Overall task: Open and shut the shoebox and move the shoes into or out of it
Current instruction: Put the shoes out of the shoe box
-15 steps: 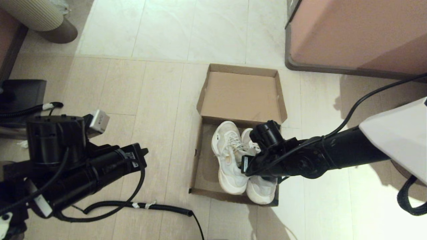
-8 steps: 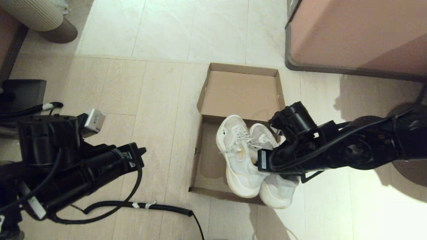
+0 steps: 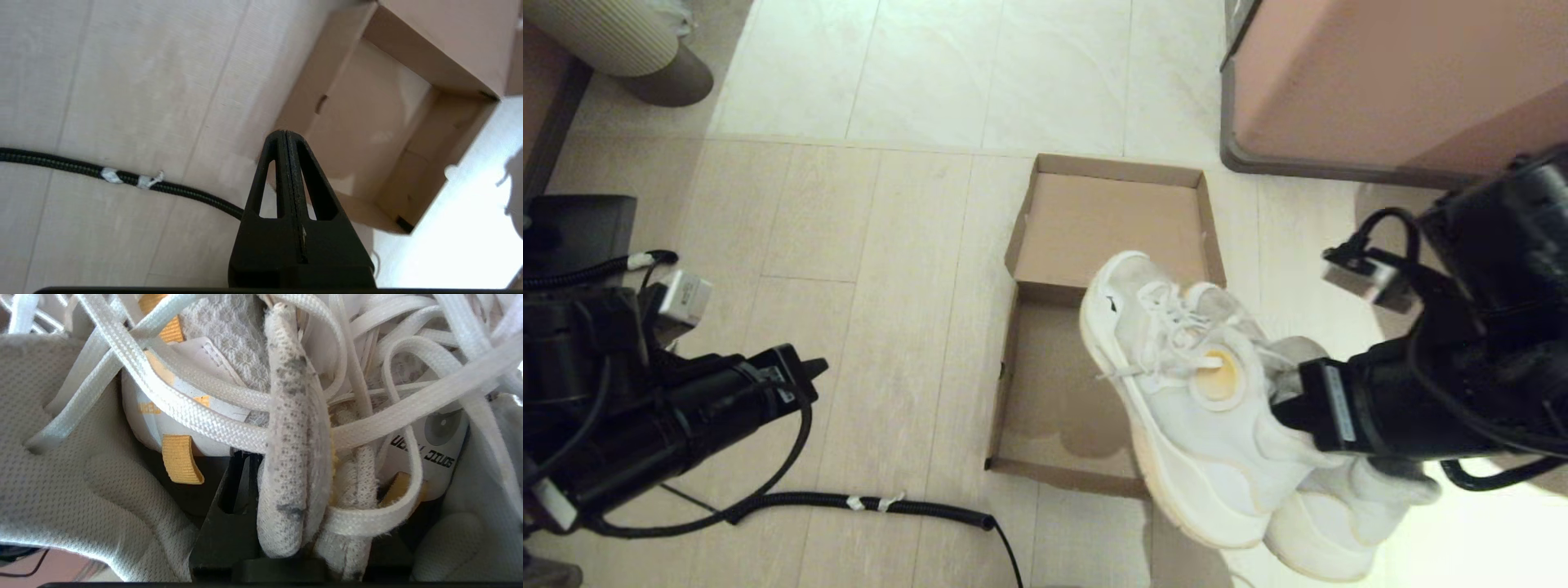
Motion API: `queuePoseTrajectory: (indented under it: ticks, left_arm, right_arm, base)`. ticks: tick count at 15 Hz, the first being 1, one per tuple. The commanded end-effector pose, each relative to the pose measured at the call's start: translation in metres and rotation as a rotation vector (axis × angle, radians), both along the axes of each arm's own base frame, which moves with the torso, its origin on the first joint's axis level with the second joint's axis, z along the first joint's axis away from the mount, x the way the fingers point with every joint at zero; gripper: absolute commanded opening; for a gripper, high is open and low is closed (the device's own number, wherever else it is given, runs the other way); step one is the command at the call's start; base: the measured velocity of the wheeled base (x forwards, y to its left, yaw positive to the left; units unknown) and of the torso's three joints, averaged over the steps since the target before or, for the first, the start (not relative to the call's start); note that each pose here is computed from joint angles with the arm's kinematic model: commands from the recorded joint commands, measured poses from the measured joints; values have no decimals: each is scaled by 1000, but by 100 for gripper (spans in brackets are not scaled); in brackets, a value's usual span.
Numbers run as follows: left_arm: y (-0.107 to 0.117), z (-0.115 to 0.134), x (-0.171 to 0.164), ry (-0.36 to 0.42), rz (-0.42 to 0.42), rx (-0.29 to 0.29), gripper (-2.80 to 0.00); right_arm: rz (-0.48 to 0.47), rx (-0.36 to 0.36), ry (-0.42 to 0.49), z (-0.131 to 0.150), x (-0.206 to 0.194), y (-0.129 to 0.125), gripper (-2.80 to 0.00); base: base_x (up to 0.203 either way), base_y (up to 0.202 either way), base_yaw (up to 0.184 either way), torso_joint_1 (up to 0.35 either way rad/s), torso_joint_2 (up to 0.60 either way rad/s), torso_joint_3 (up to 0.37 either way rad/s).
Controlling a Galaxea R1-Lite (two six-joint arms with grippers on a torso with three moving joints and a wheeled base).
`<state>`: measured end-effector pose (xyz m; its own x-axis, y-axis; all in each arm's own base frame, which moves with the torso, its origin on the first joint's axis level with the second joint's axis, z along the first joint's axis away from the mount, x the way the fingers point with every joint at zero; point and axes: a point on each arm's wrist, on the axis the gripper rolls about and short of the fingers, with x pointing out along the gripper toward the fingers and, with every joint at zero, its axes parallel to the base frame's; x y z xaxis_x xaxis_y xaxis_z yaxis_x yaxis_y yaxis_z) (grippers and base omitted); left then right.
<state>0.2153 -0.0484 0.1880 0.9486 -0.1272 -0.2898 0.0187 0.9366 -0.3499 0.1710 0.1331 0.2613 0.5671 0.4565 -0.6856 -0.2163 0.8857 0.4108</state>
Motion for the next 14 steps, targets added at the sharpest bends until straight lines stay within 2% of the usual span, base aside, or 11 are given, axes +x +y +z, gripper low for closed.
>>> queuePoseTrajectory:
  ticks: [1,3,5,8,11,14]
  left_arm:
    - [3,-1,2,-3,16,-4,-280]
    - [5,2,0,-27,22,-9,-280]
    - [6,4,-3,-37,24,-12,-280]
    - [7,8,-8,-53,15,-32,-280]
    - [10,8,-6,-49,-29,-50,-280]
    - [11,8,1,-43,-54,-61,-280]
  right_arm:
    - [-108,15,-84,18,-18,-31,-280]
    - [-251,-29,-98,16,-11,-53,-280]
    - [-374,-67,-75,8,3,-71,-280]
    - [-494,-133,-18,-20,50,-87,-280]
    - [-538,-204,-36,-65,103,-106,-280]
    - [-565,-234,-31,-112,143,-124,-280]
  base:
    - [0,0,0,0,0,0]
    - [0,0,0,0,0,0]
    - [0,0,0,0,0,0]
    - [0,0,0,0,0,0]
    - [0,0,0,0,0,0]
    - [0,0,0,0,0,0]
